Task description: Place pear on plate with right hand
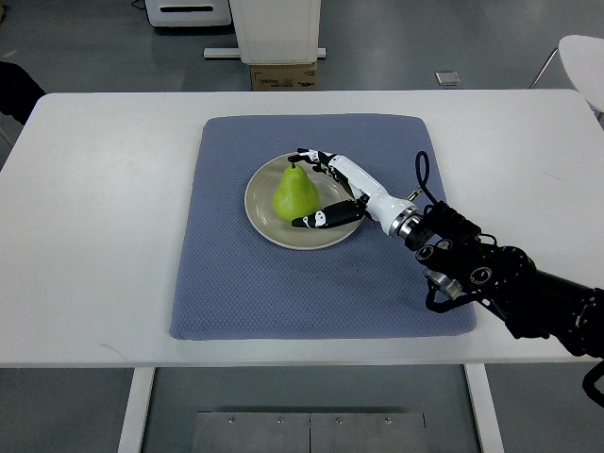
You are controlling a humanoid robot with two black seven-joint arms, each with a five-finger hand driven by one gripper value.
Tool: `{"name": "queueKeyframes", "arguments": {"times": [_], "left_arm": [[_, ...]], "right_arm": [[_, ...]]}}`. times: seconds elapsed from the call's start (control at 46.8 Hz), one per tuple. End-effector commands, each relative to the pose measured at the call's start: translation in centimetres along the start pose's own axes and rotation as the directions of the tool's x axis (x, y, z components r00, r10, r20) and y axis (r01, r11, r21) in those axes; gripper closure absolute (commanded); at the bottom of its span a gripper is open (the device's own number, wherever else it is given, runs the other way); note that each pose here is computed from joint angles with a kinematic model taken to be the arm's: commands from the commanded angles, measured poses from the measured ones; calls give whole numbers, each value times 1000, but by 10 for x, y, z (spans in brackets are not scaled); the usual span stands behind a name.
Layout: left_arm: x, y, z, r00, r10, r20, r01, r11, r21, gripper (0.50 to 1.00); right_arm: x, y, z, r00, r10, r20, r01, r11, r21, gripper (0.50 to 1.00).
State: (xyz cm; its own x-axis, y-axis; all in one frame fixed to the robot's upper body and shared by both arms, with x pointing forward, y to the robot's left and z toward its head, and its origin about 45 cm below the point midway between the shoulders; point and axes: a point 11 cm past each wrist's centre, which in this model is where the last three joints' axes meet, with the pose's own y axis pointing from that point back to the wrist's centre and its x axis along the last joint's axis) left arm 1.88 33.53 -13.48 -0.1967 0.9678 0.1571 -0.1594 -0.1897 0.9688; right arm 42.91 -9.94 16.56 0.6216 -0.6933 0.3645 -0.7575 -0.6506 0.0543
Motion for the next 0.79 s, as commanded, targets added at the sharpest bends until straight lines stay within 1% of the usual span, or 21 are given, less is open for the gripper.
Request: {"name": "queueKeyframes", "arguments": {"times": [0.0,0.171,0.449,0.62,0.77], "left_arm": [[0,0,0,1000,-1,-1,1,1000,0,500],[0,0,0,1000,0,0,0,1000,0,500],[0,0,0,1000,-1,-1,1,1000,0,500],[0,0,0,1000,0,0,0,1000,0,500],[0,0,0,1000,0,0,0,1000,0,500]], "right_arm": [[4,-1,-1,1000,9,-3,-9,1000,1,513],[8,-1,-2,1000,17,-1,-17,1000,1,513],[60,20,9,993,115,-17,-115,993,-28,515],[85,35,15,987,157,-38,-159,986,-50,515],[106,44,17,974,227,-2,-227,972,-60,513]]}}
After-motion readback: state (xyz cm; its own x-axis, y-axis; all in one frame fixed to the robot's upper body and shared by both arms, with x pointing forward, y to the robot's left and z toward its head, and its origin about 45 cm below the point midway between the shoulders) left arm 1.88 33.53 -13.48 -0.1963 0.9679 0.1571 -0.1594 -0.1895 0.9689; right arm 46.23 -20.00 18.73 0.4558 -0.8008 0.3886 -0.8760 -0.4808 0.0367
